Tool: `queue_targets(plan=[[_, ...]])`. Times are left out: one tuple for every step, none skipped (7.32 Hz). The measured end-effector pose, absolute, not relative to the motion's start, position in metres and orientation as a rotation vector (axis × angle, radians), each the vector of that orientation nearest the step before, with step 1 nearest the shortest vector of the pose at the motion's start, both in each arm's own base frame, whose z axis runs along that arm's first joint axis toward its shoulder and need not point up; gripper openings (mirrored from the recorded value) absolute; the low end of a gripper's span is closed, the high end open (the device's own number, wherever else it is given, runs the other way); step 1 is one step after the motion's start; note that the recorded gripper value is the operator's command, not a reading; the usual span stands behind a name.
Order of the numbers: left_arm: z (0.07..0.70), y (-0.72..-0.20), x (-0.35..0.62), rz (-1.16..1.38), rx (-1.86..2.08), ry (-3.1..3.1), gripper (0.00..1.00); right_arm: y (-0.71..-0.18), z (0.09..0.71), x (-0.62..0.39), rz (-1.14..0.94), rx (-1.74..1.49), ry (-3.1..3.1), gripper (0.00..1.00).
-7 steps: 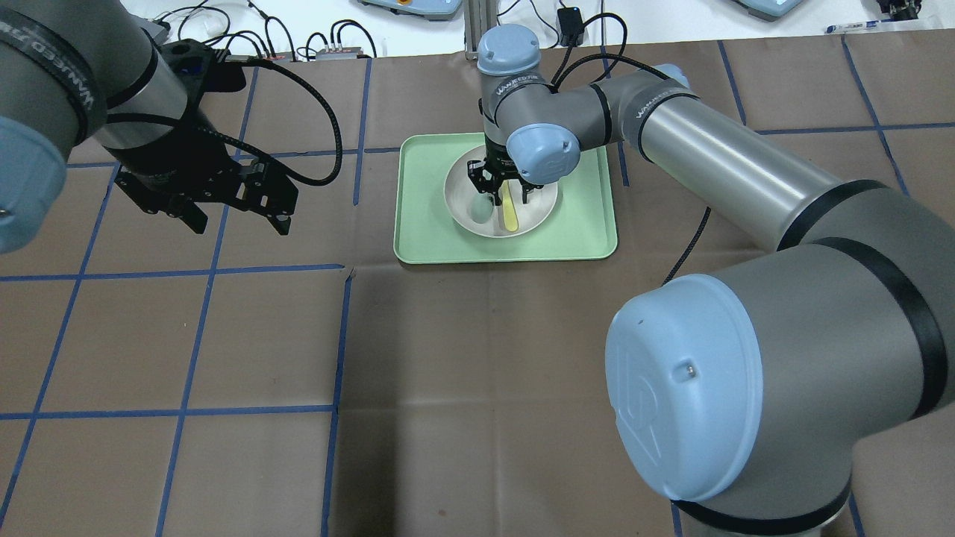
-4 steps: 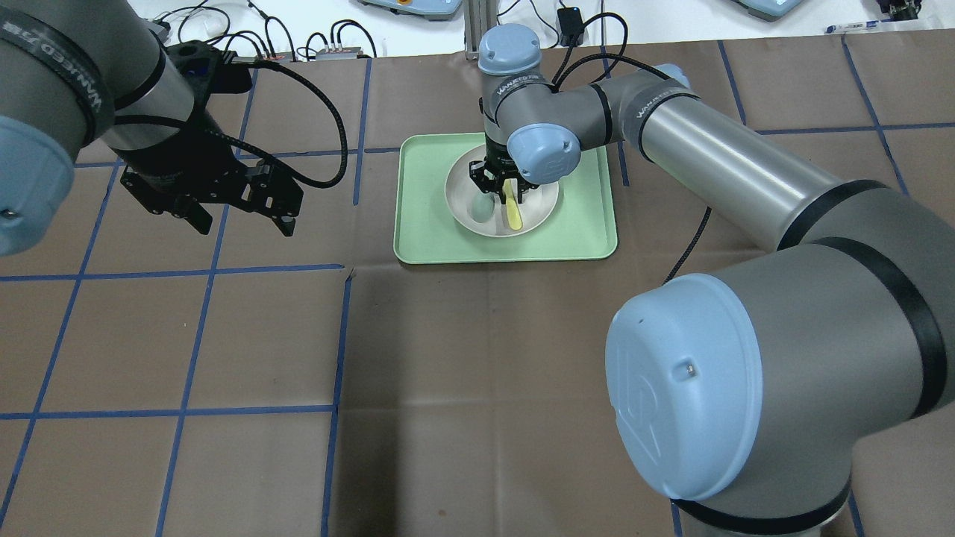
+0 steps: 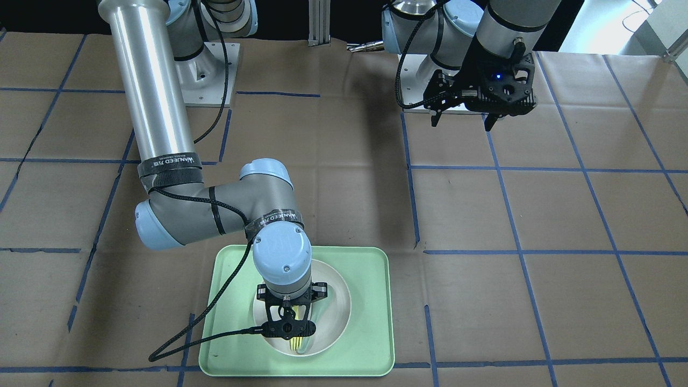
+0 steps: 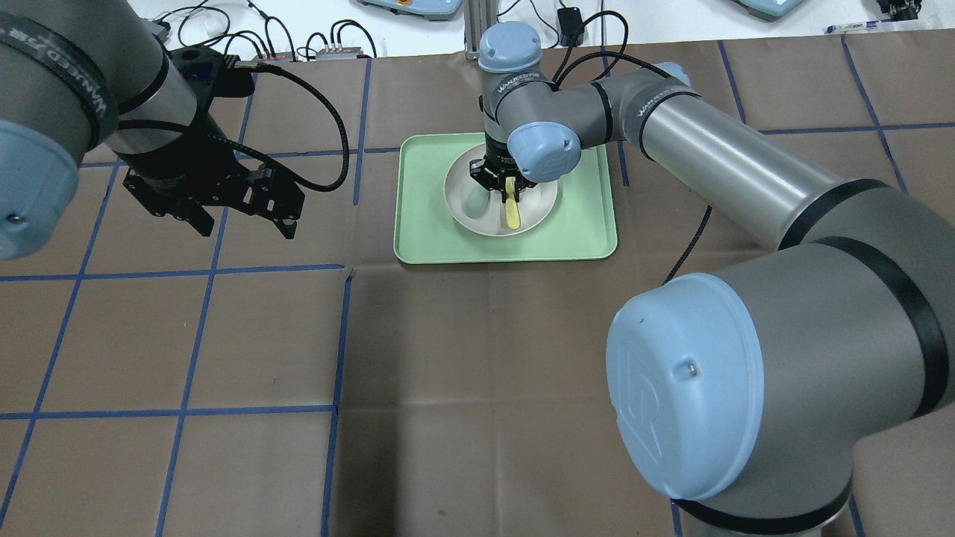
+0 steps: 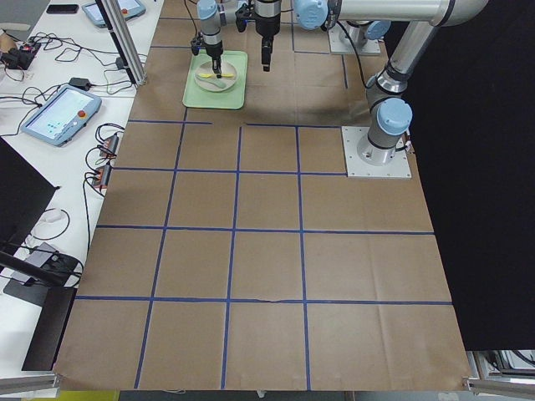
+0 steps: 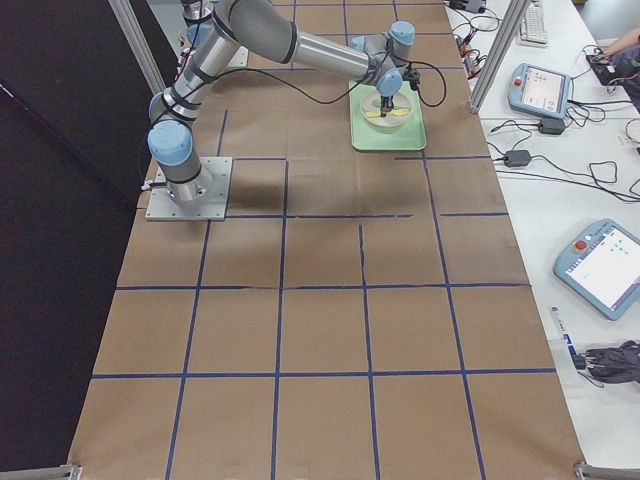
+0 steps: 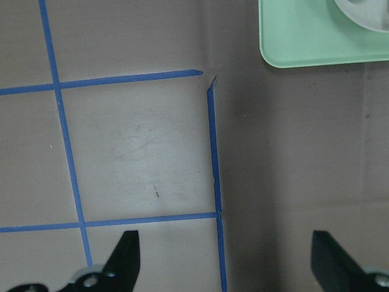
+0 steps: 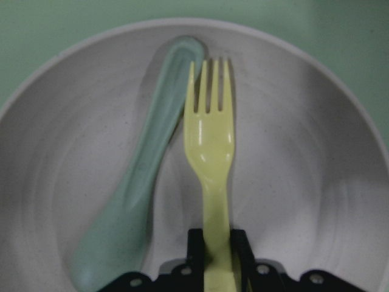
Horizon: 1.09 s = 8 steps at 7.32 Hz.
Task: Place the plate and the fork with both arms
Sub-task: 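Lift the fork and move it beside the plate on the tray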
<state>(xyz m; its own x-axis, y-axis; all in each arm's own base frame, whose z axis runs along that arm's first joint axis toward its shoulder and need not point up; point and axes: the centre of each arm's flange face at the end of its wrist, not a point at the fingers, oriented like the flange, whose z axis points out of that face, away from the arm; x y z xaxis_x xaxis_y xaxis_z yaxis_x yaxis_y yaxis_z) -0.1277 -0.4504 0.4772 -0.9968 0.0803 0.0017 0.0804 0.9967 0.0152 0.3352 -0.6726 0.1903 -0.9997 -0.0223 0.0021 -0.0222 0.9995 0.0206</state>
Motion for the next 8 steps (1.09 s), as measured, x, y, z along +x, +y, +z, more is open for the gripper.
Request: queue_targets(plan=[[0.478, -0.449, -0.128, -0.017, -0.127, -3.138, 1.0, -0.673, 0.194, 0.335, -0.028, 0.033, -3.14, 0.01], [0.479, -0.45, -0.127, -0.013, -0.127, -3.139, 1.0, -0.672, 0.203, 0.335, -0.022, 0.03, -3.145, 0.01], [0.48, -0.451, -0.127, -0.01, -0.126, -3.139, 1.0, -0.67, 0.222, 0.335, -0.017, 0.028, -3.157, 0.01], [0.481, -0.452, -0.127, -0.009, -0.126, -3.139, 1.0, -0.666, 0.247, 0.334, -0.026, 0.024, -3.162, 0.02], [0.482, -0.452, -0.127, -0.004, -0.125, -3.14, 1.0, -0.665, 0.271, 0.329, -0.051, 0.013, -3.161, 0.02], [0.485, -0.452, -0.127, 0.003, -0.125, -3.141, 1.0, -0.666, 0.281, 0.316, -0.088, -0.019, -3.15, 0.02], [0.488, -0.451, -0.127, 0.012, -0.125, -3.142, 1.0, -0.67, 0.281, 0.296, -0.124, -0.07, -3.135, 0.02], [0.491, -0.451, -0.127, 0.019, -0.125, -3.143, 1.0, -0.675, 0.28, 0.269, -0.153, -0.127, -3.125, 0.02]])
